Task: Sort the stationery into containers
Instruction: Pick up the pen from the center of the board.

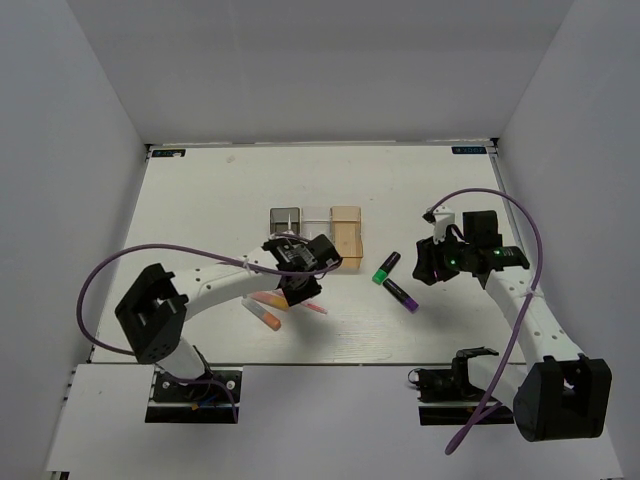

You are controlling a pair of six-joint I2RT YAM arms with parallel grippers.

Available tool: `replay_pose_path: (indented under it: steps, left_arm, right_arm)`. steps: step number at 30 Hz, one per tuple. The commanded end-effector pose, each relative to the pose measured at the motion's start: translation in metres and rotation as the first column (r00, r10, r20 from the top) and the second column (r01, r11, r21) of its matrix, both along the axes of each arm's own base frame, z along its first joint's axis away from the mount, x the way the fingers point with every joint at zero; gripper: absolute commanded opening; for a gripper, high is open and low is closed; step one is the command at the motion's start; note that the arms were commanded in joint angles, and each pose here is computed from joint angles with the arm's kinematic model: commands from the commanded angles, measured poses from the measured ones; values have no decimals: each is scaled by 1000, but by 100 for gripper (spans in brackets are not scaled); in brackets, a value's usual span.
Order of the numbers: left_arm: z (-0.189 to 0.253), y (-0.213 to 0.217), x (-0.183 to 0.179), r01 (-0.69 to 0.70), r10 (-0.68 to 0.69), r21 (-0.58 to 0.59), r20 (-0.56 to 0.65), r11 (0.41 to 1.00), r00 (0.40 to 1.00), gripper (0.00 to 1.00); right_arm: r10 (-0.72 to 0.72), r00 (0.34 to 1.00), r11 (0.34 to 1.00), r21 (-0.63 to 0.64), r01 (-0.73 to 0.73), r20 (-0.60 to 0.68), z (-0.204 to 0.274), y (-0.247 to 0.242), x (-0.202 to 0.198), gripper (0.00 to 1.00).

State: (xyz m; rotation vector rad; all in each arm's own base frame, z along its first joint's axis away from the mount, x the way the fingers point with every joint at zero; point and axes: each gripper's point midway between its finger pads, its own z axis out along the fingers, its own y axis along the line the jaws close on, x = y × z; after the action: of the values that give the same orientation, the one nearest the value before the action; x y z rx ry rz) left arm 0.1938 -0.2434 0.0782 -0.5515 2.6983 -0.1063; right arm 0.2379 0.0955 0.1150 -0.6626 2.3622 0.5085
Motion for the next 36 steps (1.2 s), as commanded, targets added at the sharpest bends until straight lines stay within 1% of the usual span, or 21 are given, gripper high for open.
replay_pose_path:
  steps: [1, 2, 5, 10, 12, 16, 24, 25, 27, 30, 31, 36]
  left_arm:
    - [11, -2, 23, -216, 217, -25, 95, 976, 971, 43]
    - [8, -3, 23, -234, 235, -26, 96, 972, 967, 43]
    - [-8, 1, 23, -288, 287, -8, 85, 958, 954, 47]
    - [-30, 3, 25, -328, 326, 3, 94, 945, 941, 47]
    - [-33, -2, 29, -333, 332, -14, 106, 943, 937, 47]
    - [-44, -2, 32, -348, 345, 5, 118, 937, 931, 47]
    - [-61, 4, 23, -368, 362, 45, 104, 929, 926, 47]
    - [-63, 2, 22, -368, 363, 39, 99, 929, 926, 46]
    - [-70, 7, 18, -375, 369, 59, 88, 925, 925, 46]
    - [-77, 8, 11, -368, 365, 84, 56, 926, 929, 43]
    - [-76, 8, 9, -368, 366, 91, 42, 925, 930, 40]
    - [-77, 16, -3, -335, 337, 147, 9, 931, 941, 31]
  right_arm:
    - [-1, 998, 1000, 2, 1, 64, 19, 1, 8, 57]
    - [-5, 998, 1000, 1, 5, 61, 18, 0, 8, 57]
    - [-10, 998, 1000, -1, 10, 70, 20, -1, 8, 57]
    - [-17, 997, 1000, -7, 18, 75, 21, -2, 9, 57]
    - [-18, 997, 1000, -7, 18, 80, 22, -3, 9, 57]
    - [-16, 996, 1000, -6, 17, 84, 22, -2, 8, 57]
    - [-23, 995, 1000, -9, 24, 94, 25, -3, 9, 57]
    - [-21, 995, 1000, -9, 22, 93, 24, -3, 9, 57]
    - [-27, 995, 1000, -9, 28, 96, 25, -4, 9, 57]
    - [-31, 995, 999, -11, 32, 100, 25, -4, 10, 57]
    - [-34, 994, 999, -13, 36, 106, 26, -6, 10, 57]
    - [-37, 993, 999, -10, 38, 110, 27, -5, 10, 57]
